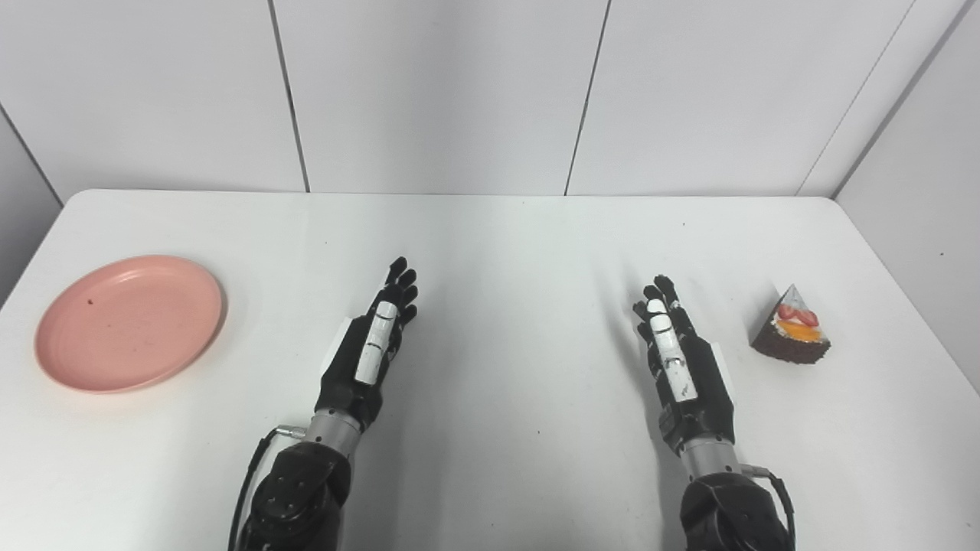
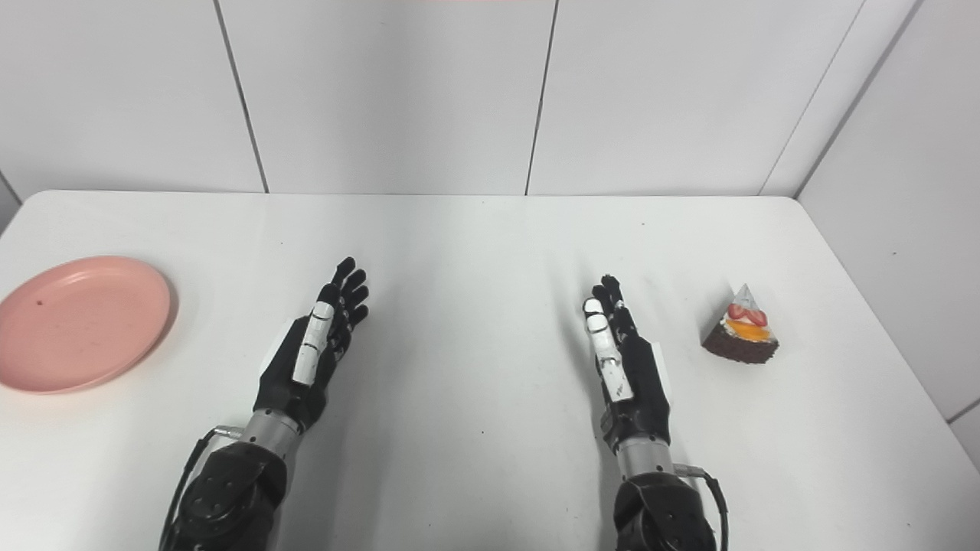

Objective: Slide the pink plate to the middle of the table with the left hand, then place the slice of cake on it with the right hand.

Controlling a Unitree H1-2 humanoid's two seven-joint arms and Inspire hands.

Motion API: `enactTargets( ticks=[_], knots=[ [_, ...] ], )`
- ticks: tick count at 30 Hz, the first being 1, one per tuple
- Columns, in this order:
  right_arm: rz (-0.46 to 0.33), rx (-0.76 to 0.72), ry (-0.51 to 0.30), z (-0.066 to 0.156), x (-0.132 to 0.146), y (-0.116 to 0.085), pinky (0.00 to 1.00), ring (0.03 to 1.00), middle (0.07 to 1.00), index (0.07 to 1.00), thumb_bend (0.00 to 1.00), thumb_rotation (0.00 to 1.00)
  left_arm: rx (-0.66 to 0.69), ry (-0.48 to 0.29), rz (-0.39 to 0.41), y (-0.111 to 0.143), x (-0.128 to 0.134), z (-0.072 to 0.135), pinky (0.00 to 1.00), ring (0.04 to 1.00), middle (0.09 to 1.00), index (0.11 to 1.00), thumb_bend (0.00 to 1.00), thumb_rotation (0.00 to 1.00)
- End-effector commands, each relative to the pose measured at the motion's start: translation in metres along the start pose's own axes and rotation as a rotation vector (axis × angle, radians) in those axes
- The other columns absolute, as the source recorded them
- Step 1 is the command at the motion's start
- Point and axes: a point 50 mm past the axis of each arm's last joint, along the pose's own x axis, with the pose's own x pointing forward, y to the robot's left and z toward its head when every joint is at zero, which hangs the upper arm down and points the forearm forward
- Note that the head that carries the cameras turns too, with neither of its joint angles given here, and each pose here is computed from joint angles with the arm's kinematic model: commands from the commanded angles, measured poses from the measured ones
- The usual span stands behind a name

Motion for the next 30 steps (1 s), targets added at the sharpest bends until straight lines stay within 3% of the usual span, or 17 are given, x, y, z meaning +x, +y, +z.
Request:
enactTargets(
  ticks=[1, 8, 15, 21, 30],
  knots=[
    [0.022, 0.004, -0.062, 0.018, 0.005, 0.005, 0.98, 0.938, 0.954, 0.954, 0.59, 0.74, 0.019, -0.012, -0.011, 0.0, 0.002, 0.004, 1.0, 1.0, 1.0, 1.0, 0.67, 1.0],
    [0.064, -0.043, -0.081, 0.018, 0.005, 0.007, 0.99, 0.958, 0.971, 0.972, 0.54, 0.79, 0.011, -0.026, 0.004, 0.001, 0.001, 0.005, 1.0, 1.0, 1.0, 1.0, 0.66, 1.0],
    [0.081, -0.079, -0.1, 0.016, 0.001, 0.017, 0.99, 0.975, 0.98, 0.978, 0.56, 0.82, -0.019, -0.014, 0.043, 0.005, -0.005, 0.007, 1.0, 1.0, 1.0, 1.0, 0.69, 0.99],
    [0.11, -0.116, -0.127, 0.013, -0.001, 0.026, 1.0, 0.995, 0.998, 0.991, 0.51, 0.81, -0.046, -0.07, 0.152, 0.009, -0.009, 0.005, 1.0, 1.0, 1.0, 1.0, 0.68, 0.95],
    [0.097, -0.126, -0.113, 0.007, -0.004, 0.006, 1.0, 0.995, 1.0, 1.0, 0.52, 0.84, -0.06, -0.078, 0.185, 0.001, -0.003, 0.002, 1.0, 1.0, 1.0, 1.0, 0.66, 0.95]
  ],
)
